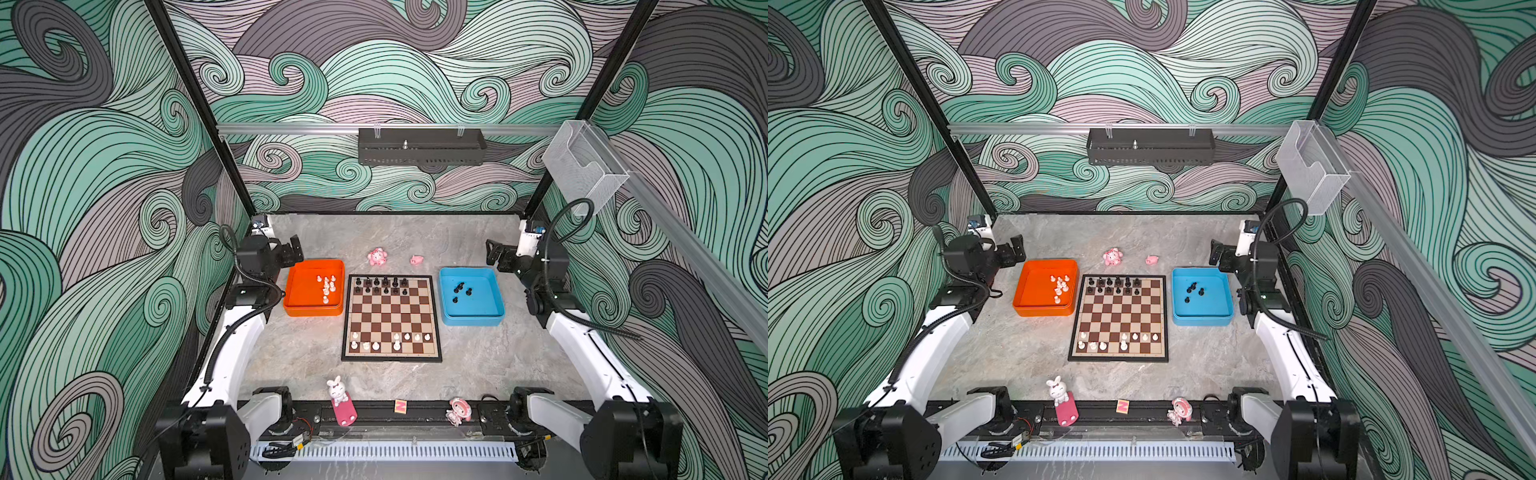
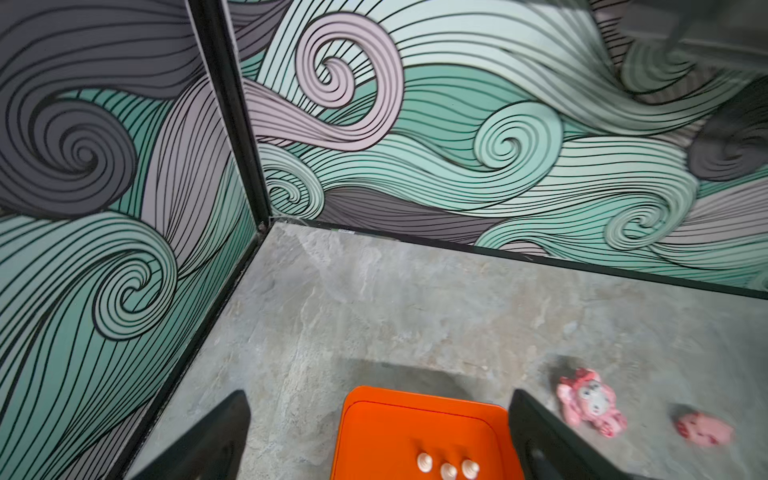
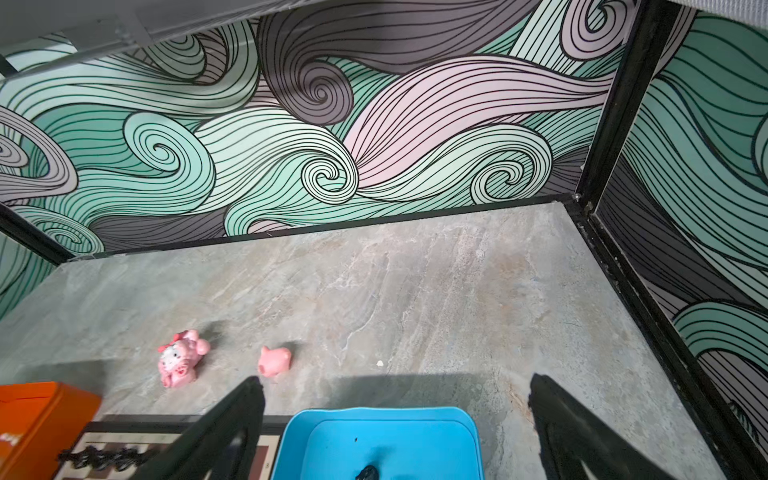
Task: Set up the chess pieces on the board
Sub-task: 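Raise the right gripper over the blue bin while the left rises over the orange bin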
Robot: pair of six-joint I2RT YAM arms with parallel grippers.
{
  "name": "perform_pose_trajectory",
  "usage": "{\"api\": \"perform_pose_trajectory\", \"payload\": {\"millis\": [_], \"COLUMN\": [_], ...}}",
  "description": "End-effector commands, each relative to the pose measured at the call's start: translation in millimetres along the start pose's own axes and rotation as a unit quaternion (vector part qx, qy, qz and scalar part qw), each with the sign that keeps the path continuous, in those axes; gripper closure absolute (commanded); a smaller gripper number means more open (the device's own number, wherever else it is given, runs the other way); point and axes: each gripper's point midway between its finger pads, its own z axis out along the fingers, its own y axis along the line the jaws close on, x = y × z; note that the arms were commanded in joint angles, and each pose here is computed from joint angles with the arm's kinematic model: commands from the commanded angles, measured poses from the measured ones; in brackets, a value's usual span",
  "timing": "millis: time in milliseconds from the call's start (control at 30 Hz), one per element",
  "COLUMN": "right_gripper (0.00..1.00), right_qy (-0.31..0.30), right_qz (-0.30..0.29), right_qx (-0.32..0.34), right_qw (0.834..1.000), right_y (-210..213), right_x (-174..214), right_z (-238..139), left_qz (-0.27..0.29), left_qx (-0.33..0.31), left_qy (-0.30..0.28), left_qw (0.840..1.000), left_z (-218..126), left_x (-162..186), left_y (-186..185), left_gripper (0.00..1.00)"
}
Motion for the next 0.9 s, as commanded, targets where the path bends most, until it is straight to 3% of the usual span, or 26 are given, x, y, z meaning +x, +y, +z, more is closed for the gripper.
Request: {"api": "perform_pose_trajectory", "payload": {"millis": [0, 100, 267, 400, 567, 733, 867], "right_gripper": [0.01, 0.01, 0.01, 0.01, 0.07, 0.07, 0.06], "right_qy": [0.145, 0.19, 0.249, 0.279, 0.32, 0.369, 0.383], "right_qz": [0.06, 0.082, 0.083, 0.086, 0.075, 0.038, 0.019], "right_qx": [0.029, 0.039, 0.039, 0.059, 0.05, 0.033, 0.018], "right_qw": [0.987, 0.978, 0.964, 0.955, 0.943, 0.928, 0.924], "right_y": [-6, -7, -5, -9, -1, 16, 28], "right_x": [48, 61, 89, 103, 112, 124, 127], "right_z": [-17, -19, -25, -37, -45, -39, -24], "left_qz": [0.019, 0.045, 0.0, 0.033, 0.051, 0.016, 0.034], "left_qx": [0.092, 0.15, 0.217, 0.224, 0.228, 0.234, 0.239], "left_qy": [0.117, 0.123, 0.137, 0.173, 0.171, 0.221, 0.225], "left_qw": [0.989, 0.98, 0.966, 0.958, 0.957, 0.946, 0.944], "left_z": [-29, -39, -16, 13, 36, 38, 35], "left_x": [32, 31, 31, 33, 26, 53, 57], "left_y": [-34, -61, -106, -134, -153, -158, -167], "left_gripper": [0.01, 0.01, 0.01, 0.01, 0.01, 0.01, 0.01]}}
